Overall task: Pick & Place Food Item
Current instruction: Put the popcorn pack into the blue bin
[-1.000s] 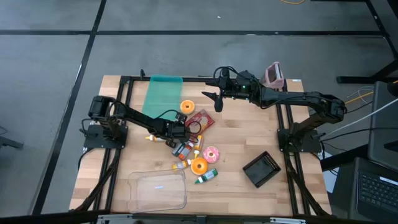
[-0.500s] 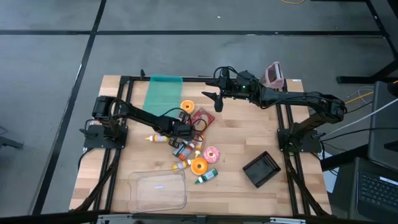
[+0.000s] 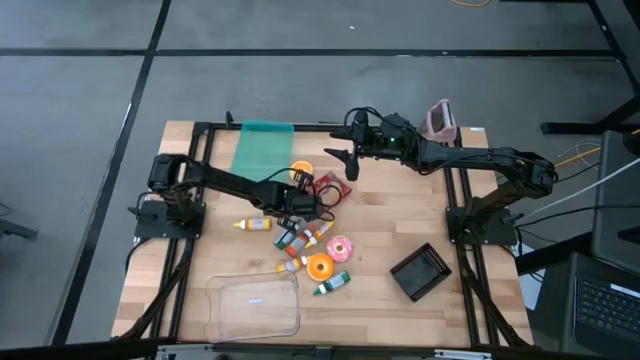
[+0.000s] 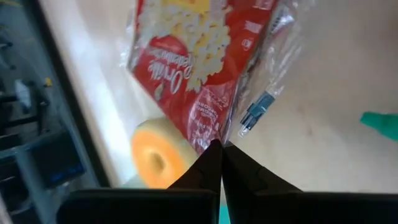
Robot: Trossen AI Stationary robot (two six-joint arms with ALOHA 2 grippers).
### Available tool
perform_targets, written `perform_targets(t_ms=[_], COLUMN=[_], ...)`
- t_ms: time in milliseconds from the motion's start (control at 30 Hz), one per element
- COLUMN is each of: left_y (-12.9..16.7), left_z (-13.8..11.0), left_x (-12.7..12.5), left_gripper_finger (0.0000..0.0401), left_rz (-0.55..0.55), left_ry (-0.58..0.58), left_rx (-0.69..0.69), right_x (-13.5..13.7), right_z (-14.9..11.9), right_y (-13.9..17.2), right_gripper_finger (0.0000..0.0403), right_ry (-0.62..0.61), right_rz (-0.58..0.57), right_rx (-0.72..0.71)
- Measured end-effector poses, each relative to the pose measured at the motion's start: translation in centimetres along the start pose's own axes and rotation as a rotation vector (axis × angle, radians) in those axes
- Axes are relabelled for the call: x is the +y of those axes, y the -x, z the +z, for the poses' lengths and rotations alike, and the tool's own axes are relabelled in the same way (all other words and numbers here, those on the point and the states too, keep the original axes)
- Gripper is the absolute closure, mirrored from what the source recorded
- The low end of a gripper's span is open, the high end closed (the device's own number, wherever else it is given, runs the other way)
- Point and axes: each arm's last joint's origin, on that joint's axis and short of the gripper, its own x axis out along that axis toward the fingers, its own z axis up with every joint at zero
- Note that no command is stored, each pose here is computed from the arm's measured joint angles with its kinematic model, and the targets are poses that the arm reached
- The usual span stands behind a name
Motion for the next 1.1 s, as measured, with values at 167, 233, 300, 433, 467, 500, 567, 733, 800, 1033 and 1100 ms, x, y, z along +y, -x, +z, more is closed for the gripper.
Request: perform_targets(t_ms=[167, 233, 300, 433, 467, 500, 567, 733, 800, 1033, 1100], left_y=[0.8, 1.3, 1.9, 3.8, 4.5, 5.2, 6.7, 9.6, 10.5, 11.2, 11.1], left_z=[-0.4, -1.0, -1.7, -3.3, -3.7, -4.2, -5.0, -8.2, -9.4, -11.8, -12.1], left_x=[1.0, 1.6, 2.4, 4.2, 4.8, 5.3, 6.3, 8.2, 9.0, 10.6, 10.9], left_gripper_finger=[0.0399, 0.0399, 0.0399, 0.0399, 0.0399, 0.0399, 0.0399, 0.0399, 0.0399, 0.0399, 0.0399], left_rz=[0.032, 0.037, 0.039, 0.002, 0.003, 0.01, 0.038, 0.109, 0.153, 0.223, 0.232], left_ry=[0.018, 0.038, 0.081, 0.196, 0.22, 0.242, 0.291, 0.394, 0.425, 0.481, 0.485], left_rx=[-0.001, 0.018, 0.022, -0.022, -0.046, -0.07, -0.113, -0.116, -0.115, -0.077, -0.067], right_x=[0.0, 0.0, 0.1, 0.3, 0.5, 0.6, 0.9, 1.3, 1.4, 1.8, 1.8], right_z=[0.4, 0.9, 1.7, 2.8, 2.7, 2.5, 2.0, 1.4, 1.2, 1.1, 1.1], right_y=[0.2, 0.8, 1.8, 4.8, 5.7, 6.5, 8.5, 13.2, 14.6, 16.4, 16.3], right_gripper_finger=[0.0181, 0.0181, 0.0181, 0.0181, 0.0181, 0.0181, 0.0181, 0.0181, 0.0181, 0.0181, 0.0181], right_ry=[0.01, 0.038, 0.06, 0.087, 0.093, 0.099, 0.109, 0.112, 0.109, 0.092, 0.08], right_rz=[-0.003, -0.004, 0.007, 0.089, 0.106, 0.116, 0.113, 0.032, 0.017, 0.015, 0.017], right_rx=[-0.024, -0.033, -0.038, -0.113, -0.139, -0.161, -0.191, -0.27, -0.301, -0.349, -0.344])
